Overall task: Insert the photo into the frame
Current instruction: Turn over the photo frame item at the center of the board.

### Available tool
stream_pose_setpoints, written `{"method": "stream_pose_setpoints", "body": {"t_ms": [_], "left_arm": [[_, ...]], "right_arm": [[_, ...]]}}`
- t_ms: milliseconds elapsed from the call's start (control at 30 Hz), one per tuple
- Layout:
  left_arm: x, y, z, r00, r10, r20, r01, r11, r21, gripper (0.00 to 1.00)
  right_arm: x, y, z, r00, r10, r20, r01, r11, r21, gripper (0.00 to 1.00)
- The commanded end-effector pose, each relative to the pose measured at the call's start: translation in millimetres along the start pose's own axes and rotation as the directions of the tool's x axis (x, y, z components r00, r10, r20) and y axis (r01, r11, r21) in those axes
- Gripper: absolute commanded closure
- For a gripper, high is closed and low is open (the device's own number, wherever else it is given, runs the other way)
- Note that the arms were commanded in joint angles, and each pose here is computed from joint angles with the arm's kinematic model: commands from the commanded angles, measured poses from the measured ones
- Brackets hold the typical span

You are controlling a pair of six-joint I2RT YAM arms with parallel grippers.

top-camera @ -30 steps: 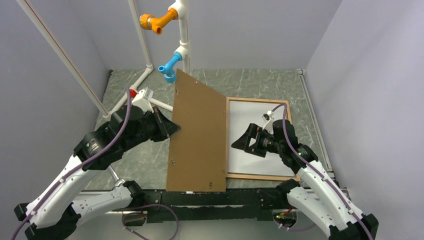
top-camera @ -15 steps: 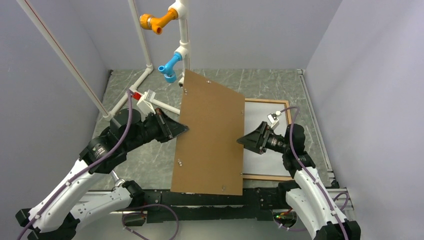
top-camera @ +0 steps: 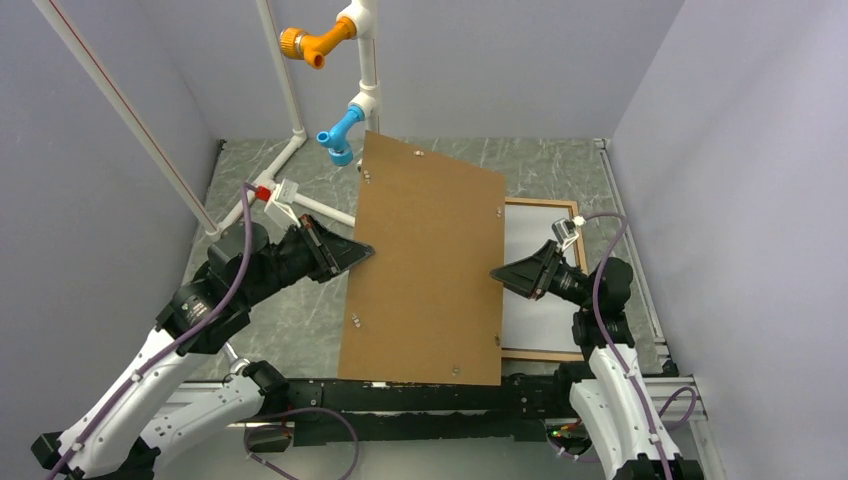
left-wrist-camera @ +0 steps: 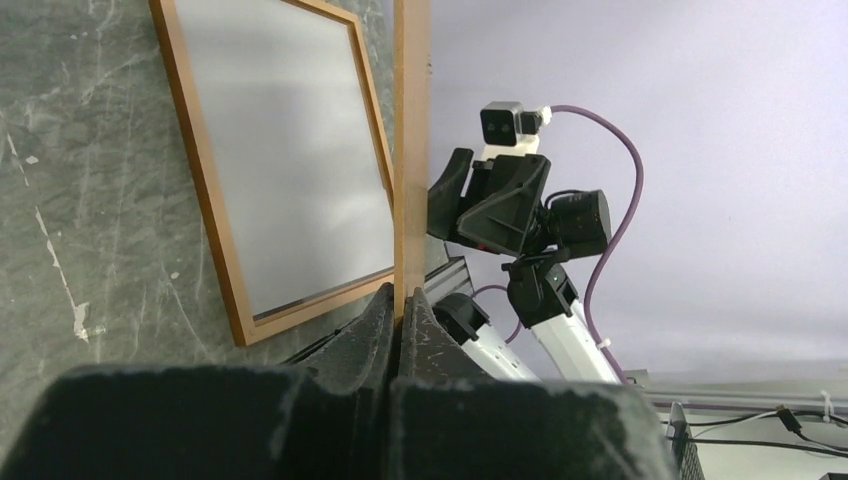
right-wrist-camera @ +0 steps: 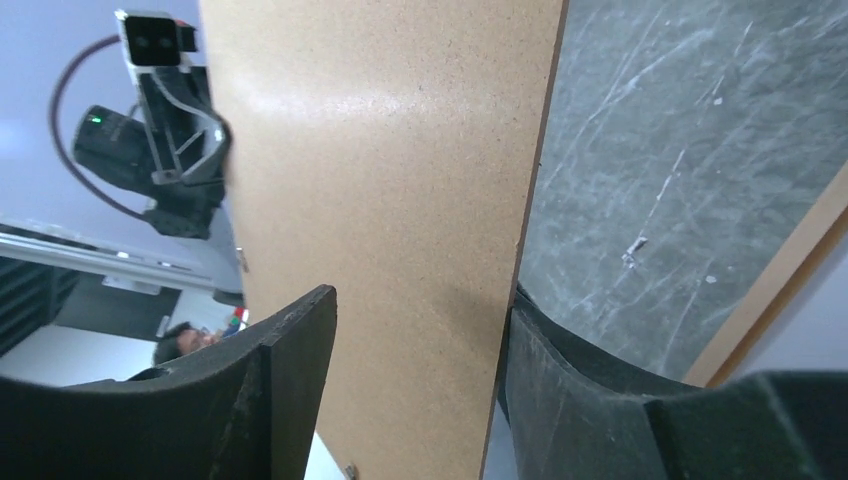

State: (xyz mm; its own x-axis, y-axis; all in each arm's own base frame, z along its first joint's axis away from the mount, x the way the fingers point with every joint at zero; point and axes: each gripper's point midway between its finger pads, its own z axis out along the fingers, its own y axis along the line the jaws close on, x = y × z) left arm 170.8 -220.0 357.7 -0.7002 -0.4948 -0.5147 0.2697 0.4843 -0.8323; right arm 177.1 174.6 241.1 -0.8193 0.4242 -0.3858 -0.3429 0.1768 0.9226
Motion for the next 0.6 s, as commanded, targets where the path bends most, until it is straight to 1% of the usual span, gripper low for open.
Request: {"method": "stream_pose_setpoints", "body": {"t_ms": [0, 67, 167, 200, 300, 400, 500, 567], "left_arm": [[4, 14, 15, 1.0, -0.007, -0.01, 0.007, 1.0, 0.006, 1.0], [8, 24, 23, 0.999, -0.01, -0.032, 0.01, 1.0, -0.001, 1.0], [14, 34, 33, 0.998, -0.016, -0.059, 0.016, 1.0, 0.003, 1.0], [15, 36, 36, 0.998, -0.019, -0.066, 0.02, 1.0, 0.009, 1.0], [19, 43, 42, 0.996, -0.029, -0.089, 0.031, 0.999, 0.014, 0.99], [23, 47, 46, 0.994, -0.028, -0.109, 0.03, 0.999, 0.021, 0.99], [24, 49, 47, 0.992, -0.02, -0.126, 0.022, 1.0, 0.017, 0.98], [23, 53, 47, 0.992, -0.017, -0.124, 0.017, 1.0, -0.002, 0.98]], "right_arm": [[8, 45, -11, 0.994, -0.099, -0.048, 0.09, 0.982, -0.166, 0.39], [8, 55, -14, 0.991, -0.127, -0.048, 0.115, 0.972, -0.203, 0.4], [9, 65, -16, 0.989, -0.133, -0.06, 0.116, 0.966, -0.231, 0.41], [9, 67, -16, 0.99, -0.131, -0.06, 0.113, 0.965, -0.237, 0.43], [9, 73, -17, 0.99, -0.127, -0.06, 0.108, 0.962, -0.25, 0.56], [9, 76, -18, 0.99, -0.127, -0.061, 0.107, 0.96, -0.258, 0.61], [10, 78, -18, 0.989, -0.128, -0.073, 0.104, 0.959, -0.265, 0.63], [11, 80, -19, 0.988, -0.132, -0.076, 0.106, 0.956, -0.272, 0.67]]}}
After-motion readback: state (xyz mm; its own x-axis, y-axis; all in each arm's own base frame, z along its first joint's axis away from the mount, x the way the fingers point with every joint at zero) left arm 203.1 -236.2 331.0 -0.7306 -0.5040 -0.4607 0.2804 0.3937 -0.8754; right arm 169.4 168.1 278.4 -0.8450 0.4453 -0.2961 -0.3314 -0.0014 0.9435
